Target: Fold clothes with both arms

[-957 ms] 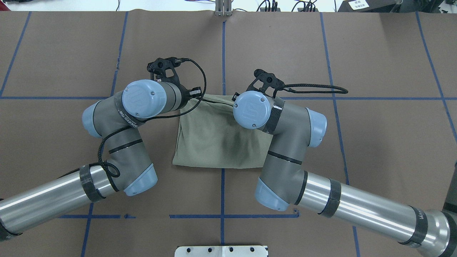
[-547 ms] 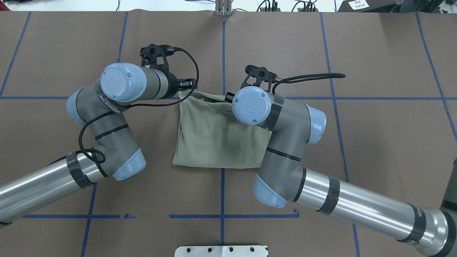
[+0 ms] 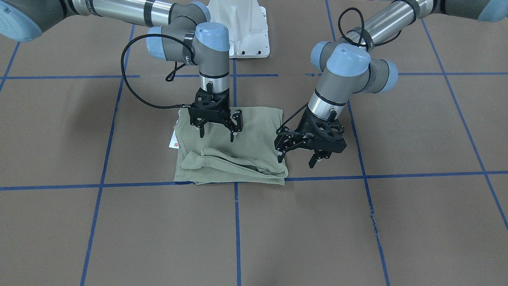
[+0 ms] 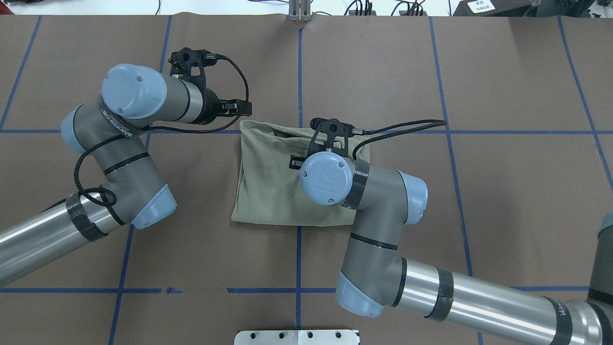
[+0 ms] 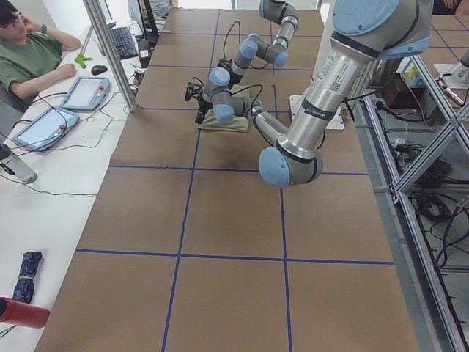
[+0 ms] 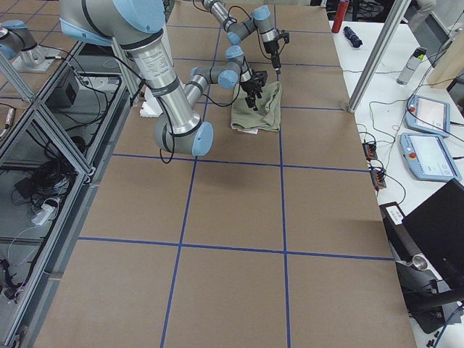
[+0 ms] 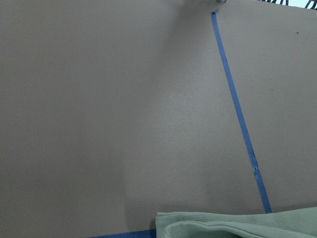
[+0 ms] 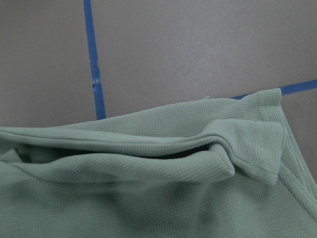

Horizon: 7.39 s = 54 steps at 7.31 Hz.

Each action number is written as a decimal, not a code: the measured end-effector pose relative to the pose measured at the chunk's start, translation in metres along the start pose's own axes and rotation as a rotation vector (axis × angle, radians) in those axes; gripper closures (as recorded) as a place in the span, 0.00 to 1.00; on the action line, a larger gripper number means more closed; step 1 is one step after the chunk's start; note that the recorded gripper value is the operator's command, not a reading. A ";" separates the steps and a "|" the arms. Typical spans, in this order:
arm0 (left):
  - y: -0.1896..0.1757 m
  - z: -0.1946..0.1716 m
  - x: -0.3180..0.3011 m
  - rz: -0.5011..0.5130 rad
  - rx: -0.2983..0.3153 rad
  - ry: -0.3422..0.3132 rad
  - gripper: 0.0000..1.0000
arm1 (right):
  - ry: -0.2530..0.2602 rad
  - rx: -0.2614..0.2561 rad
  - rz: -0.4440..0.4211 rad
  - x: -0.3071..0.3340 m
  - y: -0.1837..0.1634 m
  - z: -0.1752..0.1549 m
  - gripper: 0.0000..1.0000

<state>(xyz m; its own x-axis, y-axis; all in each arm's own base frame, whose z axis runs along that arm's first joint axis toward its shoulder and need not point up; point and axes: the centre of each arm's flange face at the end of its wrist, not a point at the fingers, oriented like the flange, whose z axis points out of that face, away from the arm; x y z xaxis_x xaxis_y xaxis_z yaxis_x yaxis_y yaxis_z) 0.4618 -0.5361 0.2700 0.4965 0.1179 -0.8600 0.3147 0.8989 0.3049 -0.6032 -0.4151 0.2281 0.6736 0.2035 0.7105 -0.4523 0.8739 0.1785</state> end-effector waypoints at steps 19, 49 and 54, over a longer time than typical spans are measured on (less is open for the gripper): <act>0.075 0.058 0.035 0.105 0.025 -0.211 0.00 | -0.008 -0.056 -0.087 0.107 -0.223 0.047 0.00; 0.011 -0.343 -0.575 0.058 -0.434 -0.251 0.00 | 0.028 -0.461 -0.231 0.727 -0.261 -0.116 0.00; 0.008 -0.351 -0.558 0.131 -0.378 -0.240 0.00 | 0.028 -0.461 -0.232 0.727 -0.260 -0.116 0.00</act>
<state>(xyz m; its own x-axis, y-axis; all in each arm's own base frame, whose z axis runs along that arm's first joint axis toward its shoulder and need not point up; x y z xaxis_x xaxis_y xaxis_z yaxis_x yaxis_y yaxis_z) -0.0967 -0.4470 0.6089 0.6994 0.1801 -0.6917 -0.0585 0.9789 0.1958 0.0720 -0.4436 0.6196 0.7440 -0.0129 0.6681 0.0118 0.9999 0.0061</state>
